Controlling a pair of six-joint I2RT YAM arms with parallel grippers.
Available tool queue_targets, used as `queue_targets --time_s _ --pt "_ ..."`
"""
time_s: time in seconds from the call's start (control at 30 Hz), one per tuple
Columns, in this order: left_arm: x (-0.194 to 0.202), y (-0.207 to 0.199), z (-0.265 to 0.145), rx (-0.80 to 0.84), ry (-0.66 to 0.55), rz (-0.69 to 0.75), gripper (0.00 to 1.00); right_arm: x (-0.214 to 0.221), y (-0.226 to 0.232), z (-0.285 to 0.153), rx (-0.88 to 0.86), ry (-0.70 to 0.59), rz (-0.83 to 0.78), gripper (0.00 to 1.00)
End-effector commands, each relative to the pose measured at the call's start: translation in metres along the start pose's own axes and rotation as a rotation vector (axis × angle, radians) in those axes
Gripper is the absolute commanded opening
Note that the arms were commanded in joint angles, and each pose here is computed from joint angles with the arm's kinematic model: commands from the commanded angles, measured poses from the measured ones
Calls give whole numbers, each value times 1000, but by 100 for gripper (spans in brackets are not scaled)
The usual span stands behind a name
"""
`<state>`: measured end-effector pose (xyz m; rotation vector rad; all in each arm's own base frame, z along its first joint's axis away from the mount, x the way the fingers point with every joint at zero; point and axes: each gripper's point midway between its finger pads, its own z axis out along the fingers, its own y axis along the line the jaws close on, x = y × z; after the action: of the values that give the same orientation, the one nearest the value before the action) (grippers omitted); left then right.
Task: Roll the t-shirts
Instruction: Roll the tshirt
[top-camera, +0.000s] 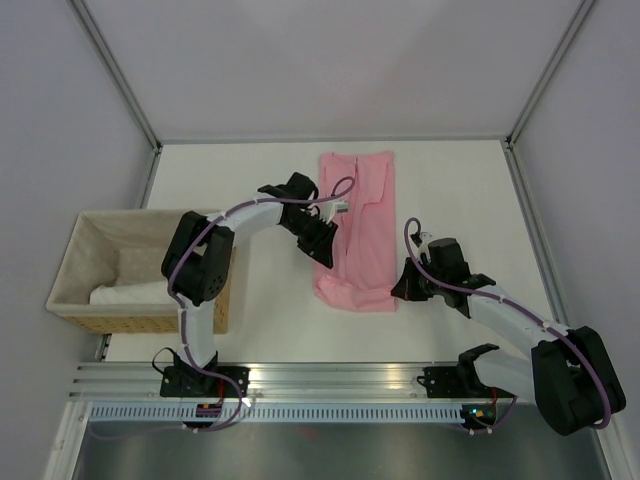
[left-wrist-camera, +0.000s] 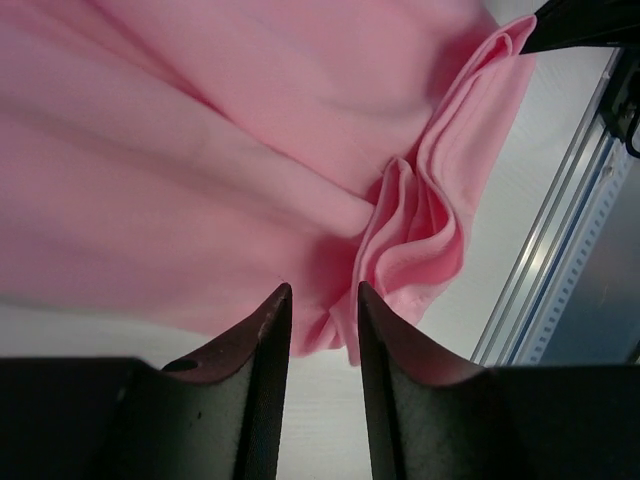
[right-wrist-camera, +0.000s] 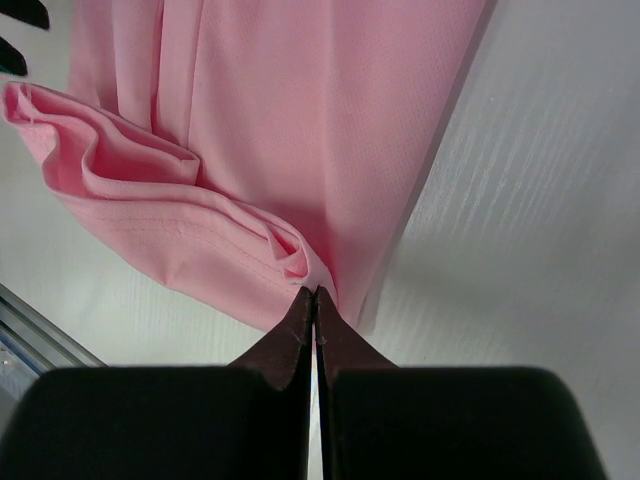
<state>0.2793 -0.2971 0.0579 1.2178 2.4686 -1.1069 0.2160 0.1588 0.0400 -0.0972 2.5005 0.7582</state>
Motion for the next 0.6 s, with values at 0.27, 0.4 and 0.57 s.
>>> queue_targets --time_s 0.27,0.4,0.57 --pt "61 -22 -57 -72 -17 333 34 -11 0 2 4 -57 1 0" --pt "55 -21 -30 -148 -50 486 36 -11 0 3 2 -60 4 6" --pt "50 -14 -15 -163 -93 479 37 -24 3 -9 21 -94 -46 32"
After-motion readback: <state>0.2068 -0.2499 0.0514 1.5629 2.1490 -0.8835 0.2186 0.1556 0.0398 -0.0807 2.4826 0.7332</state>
